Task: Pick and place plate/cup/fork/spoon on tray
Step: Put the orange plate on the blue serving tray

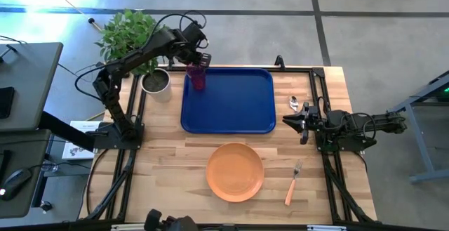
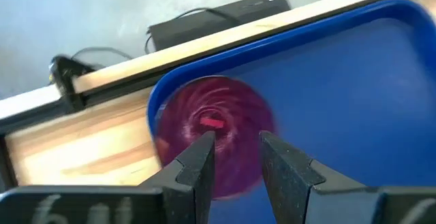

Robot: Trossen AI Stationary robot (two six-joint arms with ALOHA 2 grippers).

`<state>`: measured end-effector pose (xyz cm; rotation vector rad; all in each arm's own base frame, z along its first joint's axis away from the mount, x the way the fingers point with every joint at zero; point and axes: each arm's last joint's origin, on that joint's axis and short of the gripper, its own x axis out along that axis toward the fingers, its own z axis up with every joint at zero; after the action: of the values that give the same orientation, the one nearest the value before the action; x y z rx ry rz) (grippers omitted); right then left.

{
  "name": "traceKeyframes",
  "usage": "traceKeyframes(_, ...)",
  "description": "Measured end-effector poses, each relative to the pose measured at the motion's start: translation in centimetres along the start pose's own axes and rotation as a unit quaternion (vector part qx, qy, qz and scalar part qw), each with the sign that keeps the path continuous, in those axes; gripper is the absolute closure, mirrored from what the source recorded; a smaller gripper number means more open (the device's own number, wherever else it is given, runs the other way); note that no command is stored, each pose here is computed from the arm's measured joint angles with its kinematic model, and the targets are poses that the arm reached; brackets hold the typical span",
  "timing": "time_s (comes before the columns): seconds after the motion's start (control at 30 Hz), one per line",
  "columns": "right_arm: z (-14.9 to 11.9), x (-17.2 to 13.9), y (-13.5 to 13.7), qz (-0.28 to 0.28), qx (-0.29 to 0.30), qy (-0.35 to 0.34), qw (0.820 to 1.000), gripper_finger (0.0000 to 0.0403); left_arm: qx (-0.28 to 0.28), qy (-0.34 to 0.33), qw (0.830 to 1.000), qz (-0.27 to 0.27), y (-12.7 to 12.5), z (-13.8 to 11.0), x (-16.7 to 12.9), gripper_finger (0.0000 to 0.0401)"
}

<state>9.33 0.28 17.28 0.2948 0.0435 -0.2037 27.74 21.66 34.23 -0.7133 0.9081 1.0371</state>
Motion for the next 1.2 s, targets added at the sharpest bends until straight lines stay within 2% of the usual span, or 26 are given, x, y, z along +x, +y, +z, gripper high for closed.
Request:
traceKeyframes(0.2, 0.1, 0.0, 0.0, 0.002, 0.012, -0.005, 1.0, 0.034, 0.046, -0.018, 0.998, -0.029, -2.2, -0.6, -1.7, 0.0295)
traceKeyframes(0.47, 0.8, 0.0, 0.2, 0.018, 0.158, -0.036, 0.987, 0.034, 0.105, -0.009, 0.988, -0.116, -5.4, -2.1, -4.0, 0.0295)
traceKeyframes(0.73, 0.8, 0.0, 0.3, 0.019, 0.159, -0.039, 0.986, 0.034, 0.168, -0.009, 0.966, -0.197, -7.8, -3.7, -6.9, 0.0295)
traceKeyframes(0.8, 1.0, -0.1, 0.3, 0.023, 0.175, -0.045, 0.983, 0.034, 0.182, -0.003, 0.958, -0.222, -8.1, -4.3, -7.7, 0.0295)
traceKeyframes(1.0, 2.4, -0.3, 0.7, 0.06, 0.219, -0.112, 0.967, 0.034, 0.211, -0.011, 0.941, -0.264, -8.3, -6.1, -10.8, 0.0295)
traceKeyframes(1.2, 4.3, -1.0, 1.0, 0.107, 0.248, -0.199, 0.942, 0.034, 0.24, -0.032, 0.928, -0.284, -8.6, -8.3, -13.6, 0.0295)
